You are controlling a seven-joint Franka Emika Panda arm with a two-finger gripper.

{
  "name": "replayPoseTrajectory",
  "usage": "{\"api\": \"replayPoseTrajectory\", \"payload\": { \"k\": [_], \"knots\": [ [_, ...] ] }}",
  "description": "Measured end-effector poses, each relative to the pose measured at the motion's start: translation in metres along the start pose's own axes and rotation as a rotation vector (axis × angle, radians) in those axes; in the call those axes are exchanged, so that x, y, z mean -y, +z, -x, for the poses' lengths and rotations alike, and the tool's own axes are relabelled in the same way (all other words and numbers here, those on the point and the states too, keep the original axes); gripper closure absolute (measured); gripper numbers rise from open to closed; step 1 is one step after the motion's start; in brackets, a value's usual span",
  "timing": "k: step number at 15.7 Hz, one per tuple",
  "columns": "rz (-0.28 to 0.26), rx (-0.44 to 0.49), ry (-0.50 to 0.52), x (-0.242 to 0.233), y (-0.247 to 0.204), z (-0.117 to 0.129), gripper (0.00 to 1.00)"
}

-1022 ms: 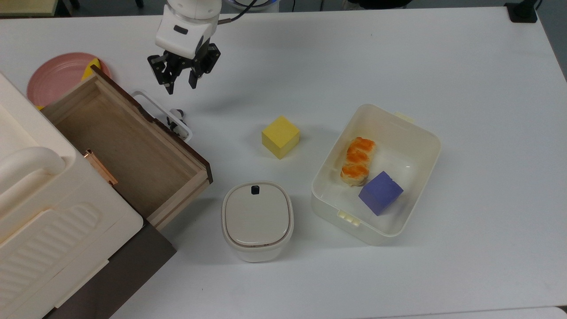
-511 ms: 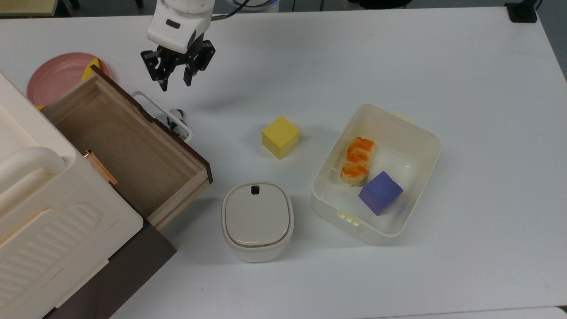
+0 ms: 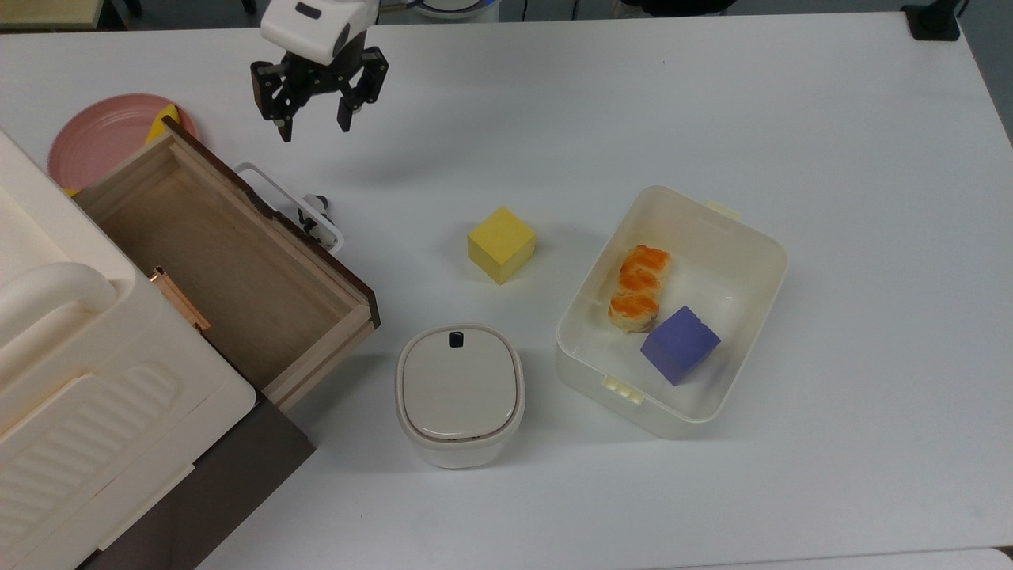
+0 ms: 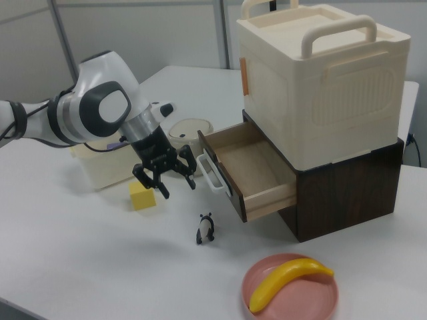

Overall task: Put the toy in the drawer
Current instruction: 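Lower the open gripper over the small panda toy, then close the gripper on the panda toy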

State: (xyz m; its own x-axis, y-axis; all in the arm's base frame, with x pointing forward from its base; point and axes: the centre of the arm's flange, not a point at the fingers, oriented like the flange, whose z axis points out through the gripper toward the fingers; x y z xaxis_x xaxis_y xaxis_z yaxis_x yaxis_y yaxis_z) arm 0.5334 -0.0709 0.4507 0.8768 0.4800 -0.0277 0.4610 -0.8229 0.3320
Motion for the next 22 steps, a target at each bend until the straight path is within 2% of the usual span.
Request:
{"api": "replayPoseTrajectory", "payload": {
  "k": [4, 11, 15, 22],
  "knots": [
    [0.040, -0.006, 0.016, 0.019, 0.027, 0.003, 0.26],
    [0.041, -0.067, 0.122, 0.044, 0.093, -0.016, 0.26],
    [0.059, -0.055, 0.127, 0.039, 0.139, -0.017, 0.27],
    [0.071, -0.047, 0.149, 0.022, 0.147, -0.014, 0.27]
  ]
}}
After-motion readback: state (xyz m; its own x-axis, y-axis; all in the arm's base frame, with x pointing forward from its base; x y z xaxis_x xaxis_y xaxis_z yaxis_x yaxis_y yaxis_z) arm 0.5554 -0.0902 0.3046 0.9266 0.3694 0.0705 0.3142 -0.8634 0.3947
